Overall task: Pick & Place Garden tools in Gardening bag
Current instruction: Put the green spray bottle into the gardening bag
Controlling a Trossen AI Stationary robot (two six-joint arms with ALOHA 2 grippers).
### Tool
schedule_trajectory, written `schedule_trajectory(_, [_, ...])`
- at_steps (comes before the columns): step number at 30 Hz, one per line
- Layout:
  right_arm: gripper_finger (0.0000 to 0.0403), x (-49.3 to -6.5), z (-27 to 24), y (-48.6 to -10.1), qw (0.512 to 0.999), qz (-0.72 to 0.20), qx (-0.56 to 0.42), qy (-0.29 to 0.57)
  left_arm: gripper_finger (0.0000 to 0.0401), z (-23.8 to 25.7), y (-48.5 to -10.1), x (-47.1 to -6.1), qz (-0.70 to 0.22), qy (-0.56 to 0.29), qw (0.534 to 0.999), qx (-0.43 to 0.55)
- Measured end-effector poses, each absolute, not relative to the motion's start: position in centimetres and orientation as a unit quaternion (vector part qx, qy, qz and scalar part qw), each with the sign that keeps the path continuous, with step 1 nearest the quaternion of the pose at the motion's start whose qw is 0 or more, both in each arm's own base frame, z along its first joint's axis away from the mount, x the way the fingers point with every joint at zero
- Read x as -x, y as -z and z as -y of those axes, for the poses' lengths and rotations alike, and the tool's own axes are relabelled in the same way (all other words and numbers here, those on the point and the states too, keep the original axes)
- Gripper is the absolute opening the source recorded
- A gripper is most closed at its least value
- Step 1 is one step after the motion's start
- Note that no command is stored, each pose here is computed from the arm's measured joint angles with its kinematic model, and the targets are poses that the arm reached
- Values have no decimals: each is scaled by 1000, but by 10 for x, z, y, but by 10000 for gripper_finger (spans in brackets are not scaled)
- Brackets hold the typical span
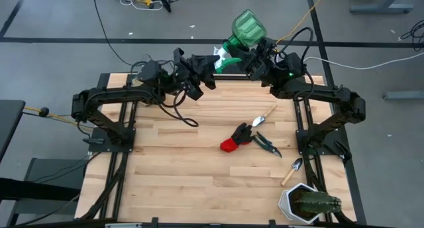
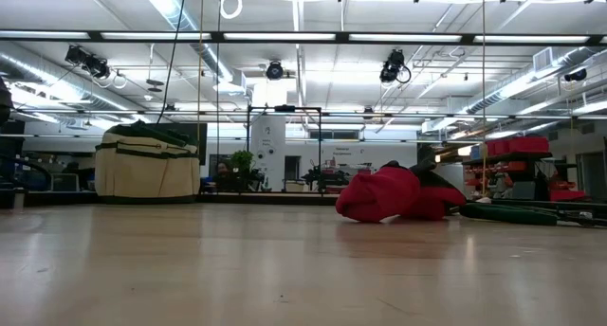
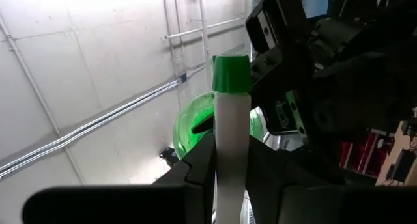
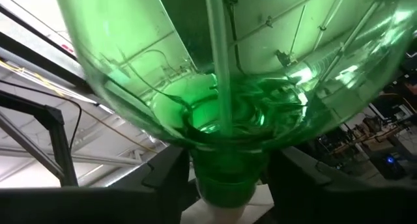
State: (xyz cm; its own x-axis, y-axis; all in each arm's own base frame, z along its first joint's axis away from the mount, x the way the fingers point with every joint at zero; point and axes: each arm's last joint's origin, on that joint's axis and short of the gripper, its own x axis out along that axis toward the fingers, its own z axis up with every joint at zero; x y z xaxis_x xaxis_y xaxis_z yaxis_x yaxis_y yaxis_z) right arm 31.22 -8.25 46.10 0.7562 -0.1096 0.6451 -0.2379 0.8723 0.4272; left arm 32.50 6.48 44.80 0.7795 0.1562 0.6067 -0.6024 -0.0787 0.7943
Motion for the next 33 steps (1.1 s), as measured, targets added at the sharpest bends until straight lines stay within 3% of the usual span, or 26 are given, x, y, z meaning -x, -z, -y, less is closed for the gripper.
schedule_trajectory(10, [230, -312, 82, -461, 903, 347, -250, -37, 67, -65, -448, -325, 161, -296, 659, -672])
schedule_trajectory(33, [233, -311, 80, -462, 906, 343, -240, -63, 61, -65, -465, -304, 153, -352, 682, -622])
